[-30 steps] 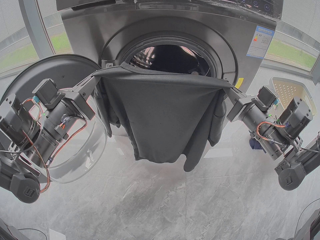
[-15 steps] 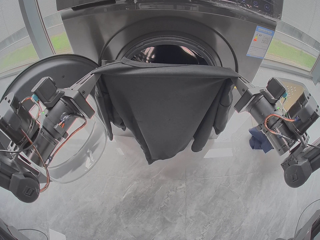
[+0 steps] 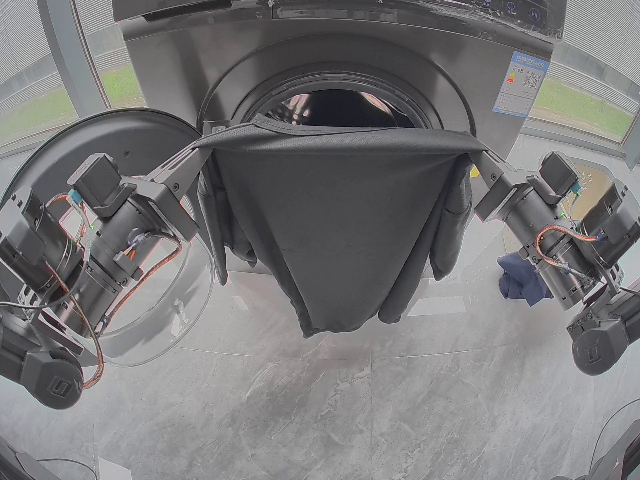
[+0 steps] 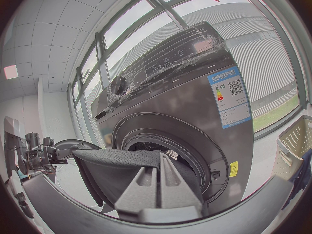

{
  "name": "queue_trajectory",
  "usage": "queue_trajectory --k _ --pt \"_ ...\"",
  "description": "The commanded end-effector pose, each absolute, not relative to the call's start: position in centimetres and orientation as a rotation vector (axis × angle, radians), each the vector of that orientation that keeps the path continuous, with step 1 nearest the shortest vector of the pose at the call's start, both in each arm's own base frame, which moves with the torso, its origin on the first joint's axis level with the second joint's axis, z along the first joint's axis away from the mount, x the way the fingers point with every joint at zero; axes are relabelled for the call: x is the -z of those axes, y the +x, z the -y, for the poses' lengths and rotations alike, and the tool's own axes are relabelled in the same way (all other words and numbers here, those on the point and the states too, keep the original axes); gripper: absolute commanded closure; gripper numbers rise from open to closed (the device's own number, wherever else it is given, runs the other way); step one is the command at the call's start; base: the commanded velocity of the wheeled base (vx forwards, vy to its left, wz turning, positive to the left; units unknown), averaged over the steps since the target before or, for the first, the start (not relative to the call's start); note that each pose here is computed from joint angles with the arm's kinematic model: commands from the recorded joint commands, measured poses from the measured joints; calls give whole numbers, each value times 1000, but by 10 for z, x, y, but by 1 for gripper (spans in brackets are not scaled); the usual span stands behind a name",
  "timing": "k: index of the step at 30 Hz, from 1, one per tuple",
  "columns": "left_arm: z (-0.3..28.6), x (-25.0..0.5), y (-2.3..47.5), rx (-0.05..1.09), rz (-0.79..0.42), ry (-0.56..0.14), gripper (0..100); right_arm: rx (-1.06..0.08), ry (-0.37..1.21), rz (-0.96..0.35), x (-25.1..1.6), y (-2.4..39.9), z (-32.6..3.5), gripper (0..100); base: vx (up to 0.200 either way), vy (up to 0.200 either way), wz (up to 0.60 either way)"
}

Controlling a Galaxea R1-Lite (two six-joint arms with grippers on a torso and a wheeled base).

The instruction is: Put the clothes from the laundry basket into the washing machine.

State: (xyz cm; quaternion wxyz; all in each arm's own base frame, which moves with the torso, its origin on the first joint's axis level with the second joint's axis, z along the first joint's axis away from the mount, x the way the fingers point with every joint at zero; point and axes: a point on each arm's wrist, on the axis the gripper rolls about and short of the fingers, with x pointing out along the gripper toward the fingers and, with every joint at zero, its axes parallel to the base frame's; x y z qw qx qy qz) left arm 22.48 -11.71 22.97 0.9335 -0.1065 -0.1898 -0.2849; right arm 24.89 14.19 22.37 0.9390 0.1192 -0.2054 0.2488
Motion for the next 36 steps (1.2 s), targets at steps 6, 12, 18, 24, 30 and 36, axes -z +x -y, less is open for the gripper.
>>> queue_trajectory --k 6,12,18,24,30,36 --pt "124 -222 231 599 363 -201 100 -500 251 423 -225 247 -143 100 0 0 0" --pt "131 -217 229 625 343 -199 100 -503 255 410 -222 247 -144 100 0 0 0" --pt "159 -210 221 728 323 -226 100 -517 263 385 -218 245 -152 100 0 0 0" --pt "181 -203 249 737 339 -232 100 -512 265 288 -185 271 -171 100 0 0 0" --pt "192 -220 264 731 428 -262 100 -522 235 199 -151 289 -188 0 0 0 0" --pt "199 -221 264 746 434 -268 100 -528 199 105 -116 299 -197 0 0 0 0"
